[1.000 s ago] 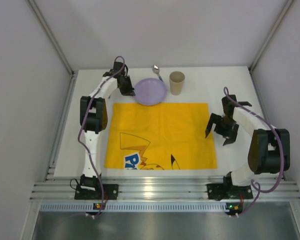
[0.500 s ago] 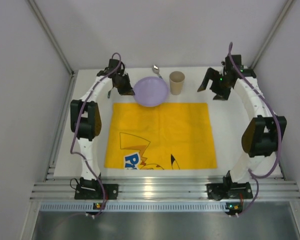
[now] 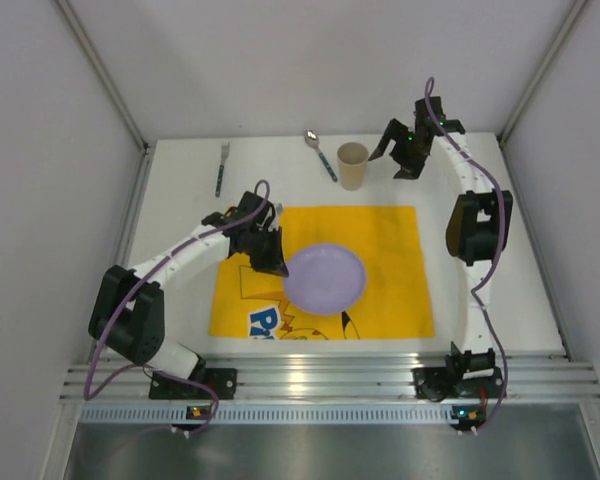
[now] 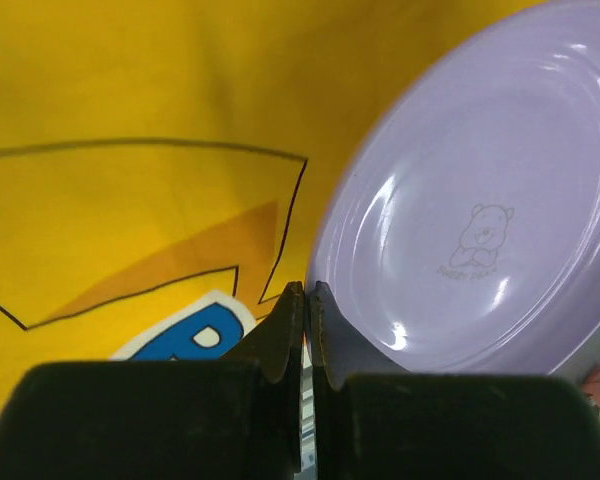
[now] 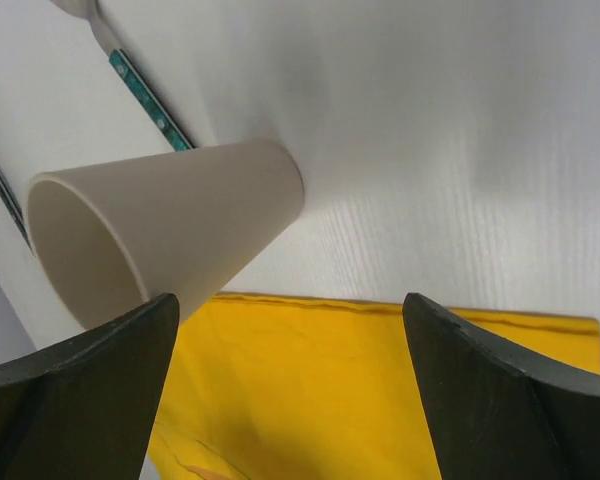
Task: Set the dinner table for one person
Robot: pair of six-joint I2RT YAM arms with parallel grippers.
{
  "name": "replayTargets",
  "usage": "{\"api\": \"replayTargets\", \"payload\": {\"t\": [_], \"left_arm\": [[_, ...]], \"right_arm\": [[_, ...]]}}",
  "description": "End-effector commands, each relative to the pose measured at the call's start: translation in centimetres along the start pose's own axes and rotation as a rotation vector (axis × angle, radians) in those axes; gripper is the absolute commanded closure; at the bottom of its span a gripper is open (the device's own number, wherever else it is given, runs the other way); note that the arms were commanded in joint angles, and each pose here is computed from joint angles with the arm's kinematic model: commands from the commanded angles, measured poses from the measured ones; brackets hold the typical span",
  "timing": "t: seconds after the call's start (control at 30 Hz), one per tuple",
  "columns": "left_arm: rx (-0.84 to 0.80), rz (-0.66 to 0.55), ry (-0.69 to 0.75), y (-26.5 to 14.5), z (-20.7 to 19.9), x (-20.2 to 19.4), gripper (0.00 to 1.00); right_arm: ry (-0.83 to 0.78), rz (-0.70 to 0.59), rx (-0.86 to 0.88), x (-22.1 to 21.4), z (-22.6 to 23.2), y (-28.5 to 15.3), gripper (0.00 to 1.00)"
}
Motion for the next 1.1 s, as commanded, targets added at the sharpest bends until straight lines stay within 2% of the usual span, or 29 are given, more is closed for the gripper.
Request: {"api": "replayTargets", "payload": {"t": [0.0, 0.1, 0.17, 0.2, 0.27, 0.3, 0.37, 0.4, 0.43, 0.53, 0.7, 0.83, 0.93, 1.0, 1.07], "left_arm": [[-0.011, -0.060, -0.046, 0.0, -0.4, -1.5, 1.00], [0.060, -0.030, -0.053, 0.7, 1.4, -3.3, 1.00], [0.136, -0.008, -0.040, 1.0, 2.8, -3.6, 0.89], [0.151, 0.017, -0.036, 1.0, 3.1, -4.0, 0.81], [0.154, 0.036, -0.030, 1.4, 3.3, -4.2, 0.72], [0.152, 0.038, -0.026, 1.4, 3.3, -4.3, 0.65], [0.159, 0.035, -0.007, 1.3, 3.5, -4.3, 0.60], [0.178, 0.031, -0.001, 1.2, 3.9, -4.3, 0.56], [0.183, 0.028, 0.007, 1.2, 3.9, -4.1, 0.50], [0.182, 0.045, 0.033, 1.5, 3.9, -3.9, 0.40], [0.161, 0.058, 0.058, 2.1, 3.3, -3.1, 0.35], [0.143, 0.005, 0.064, 1.5, 2.4, -1.2, 0.34], [0.088, -0.082, 0.071, 0.7, 1.0, 2.3, 0.32], [0.027, -0.149, 0.078, 0.0, -0.1, 5.4, 0.32], [-0.014, -0.239, 0.115, -0.7, -1.3, 9.5, 0.32]], "right_arm": [[-0.021, -0.085, 0.154, 1.2, 6.1, -1.2, 0.06], [-0.026, -0.134, 0.190, 1.8, 7.6, -1.4, 0.07], [-0.022, -0.135, 0.191, 1.7, 7.9, -1.0, 0.08], [-0.022, -0.134, 0.188, 1.7, 7.8, -0.8, 0.08], [-0.020, -0.124, 0.156, 1.3, 7.3, -0.9, 0.09], [-0.015, -0.111, 0.132, 0.9, 6.6, -0.8, 0.10], [-0.034, -0.137, 0.137, 0.8, 7.0, -2.6, 0.10], [-0.027, -0.120, 0.107, -0.2, 5.8, -2.2, 0.10], [-0.043, -0.166, 0.139, 0.3, 6.7, -4.0, 0.11], [-0.057, -0.196, 0.142, 0.0, 6.5, -5.0, 0.10], [-0.097, -0.197, 0.259, -0.5, 9.6, -6.2, 0.09], [-0.143, -0.113, 0.279, -2.7, 12.1, -3.8, 0.08], [-0.133, -0.068, 0.301, -4.3, 13.3, -3.7, 0.08], [-0.129, -0.049, 0.288, -5.3, 12.4, -3.7, 0.08], [-0.166, -0.074, 0.290, -5.6, 12.1, -5.9, 0.07]]}}
Point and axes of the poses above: each gripper's point midway between its finger pads, its own y axis out along the fingers, its own z axis along the line the jaws close on, x = y × z, the point moved 2 cm from there along -y, back along the fingers, and after that the axes turned 1 degree about y, right-handed, at the moved point
